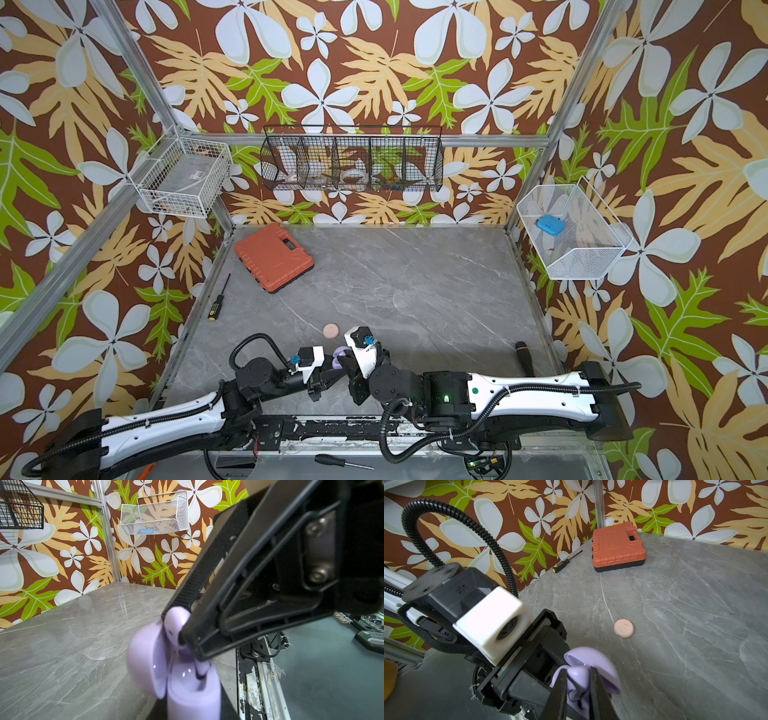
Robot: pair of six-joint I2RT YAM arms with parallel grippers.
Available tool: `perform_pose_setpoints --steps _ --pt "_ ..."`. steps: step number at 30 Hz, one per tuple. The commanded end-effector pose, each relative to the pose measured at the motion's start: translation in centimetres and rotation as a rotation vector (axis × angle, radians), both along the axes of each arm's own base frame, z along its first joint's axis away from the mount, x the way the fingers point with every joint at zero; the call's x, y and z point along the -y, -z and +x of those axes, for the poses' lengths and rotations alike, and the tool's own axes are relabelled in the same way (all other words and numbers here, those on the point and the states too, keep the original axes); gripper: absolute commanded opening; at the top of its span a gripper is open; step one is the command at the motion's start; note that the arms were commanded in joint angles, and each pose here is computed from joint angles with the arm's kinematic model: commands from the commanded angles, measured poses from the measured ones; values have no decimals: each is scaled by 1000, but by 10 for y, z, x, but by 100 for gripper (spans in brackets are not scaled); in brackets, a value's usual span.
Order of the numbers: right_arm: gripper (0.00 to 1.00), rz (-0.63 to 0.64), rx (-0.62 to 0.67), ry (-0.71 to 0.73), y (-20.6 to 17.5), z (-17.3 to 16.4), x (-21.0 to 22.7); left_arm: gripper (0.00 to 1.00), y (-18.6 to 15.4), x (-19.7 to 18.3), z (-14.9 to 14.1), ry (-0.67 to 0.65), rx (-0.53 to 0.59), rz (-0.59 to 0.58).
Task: Insert wireless bluetooth earbuds into charging case
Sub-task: Insert the wireless bluetooth earbud into the charging case.
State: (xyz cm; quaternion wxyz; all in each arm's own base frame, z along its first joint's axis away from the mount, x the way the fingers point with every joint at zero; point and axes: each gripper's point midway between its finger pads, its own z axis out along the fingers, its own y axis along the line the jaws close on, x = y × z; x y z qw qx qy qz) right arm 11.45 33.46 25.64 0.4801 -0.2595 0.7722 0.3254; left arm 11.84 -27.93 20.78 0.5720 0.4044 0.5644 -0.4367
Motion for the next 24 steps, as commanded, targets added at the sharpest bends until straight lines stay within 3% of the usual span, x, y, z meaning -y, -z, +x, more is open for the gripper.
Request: perform_pose_setpoints --steps 1,24 --pt "19 -15 0 5 2 0 3 0 -20 0 -1 4 31 -69" --pt "29 24 0 14 -10 1 9 0 -17 0 0 3 38 -55"
